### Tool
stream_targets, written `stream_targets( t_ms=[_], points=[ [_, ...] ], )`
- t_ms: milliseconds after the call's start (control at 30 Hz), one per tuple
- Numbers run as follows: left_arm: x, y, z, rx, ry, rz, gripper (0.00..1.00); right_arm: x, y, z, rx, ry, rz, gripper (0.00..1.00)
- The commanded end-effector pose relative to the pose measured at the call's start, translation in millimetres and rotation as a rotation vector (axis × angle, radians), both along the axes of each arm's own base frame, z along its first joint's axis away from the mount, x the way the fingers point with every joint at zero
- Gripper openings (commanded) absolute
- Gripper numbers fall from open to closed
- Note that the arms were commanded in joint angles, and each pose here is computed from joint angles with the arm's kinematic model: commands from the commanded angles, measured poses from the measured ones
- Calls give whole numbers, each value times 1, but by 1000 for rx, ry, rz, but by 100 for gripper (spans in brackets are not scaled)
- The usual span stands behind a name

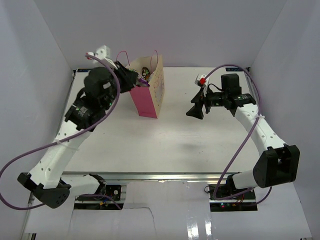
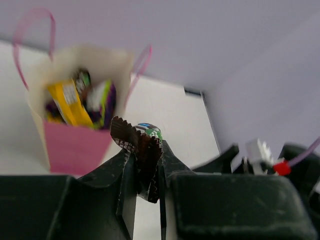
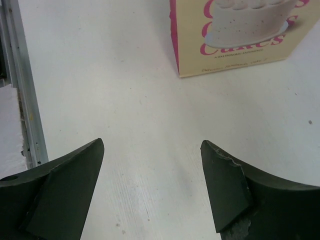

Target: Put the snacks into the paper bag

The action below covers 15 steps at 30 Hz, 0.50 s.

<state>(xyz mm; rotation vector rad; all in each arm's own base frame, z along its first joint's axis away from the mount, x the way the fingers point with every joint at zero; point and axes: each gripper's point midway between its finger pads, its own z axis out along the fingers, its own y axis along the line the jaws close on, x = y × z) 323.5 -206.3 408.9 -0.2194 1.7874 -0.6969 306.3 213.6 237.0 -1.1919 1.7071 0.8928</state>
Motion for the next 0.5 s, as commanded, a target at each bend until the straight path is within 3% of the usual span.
stream_targets(
  t_ms=[0, 167, 400, 467],
  points=[
    [28, 56, 35, 202, -112, 175, 23, -4, -9, -5, -8, 2, -4, 84],
    [85, 48, 48, 282, -159, 183, 24, -5, -17, -11, -28, 6, -38, 84],
    [149, 29, 15, 365, -115, 145, 24, 2, -43, -2, -44, -36, -139, 88],
    [157, 21, 1, 364, -92, 121, 42, 3, -49, -1, -47, -39, -159, 89]
  ],
)
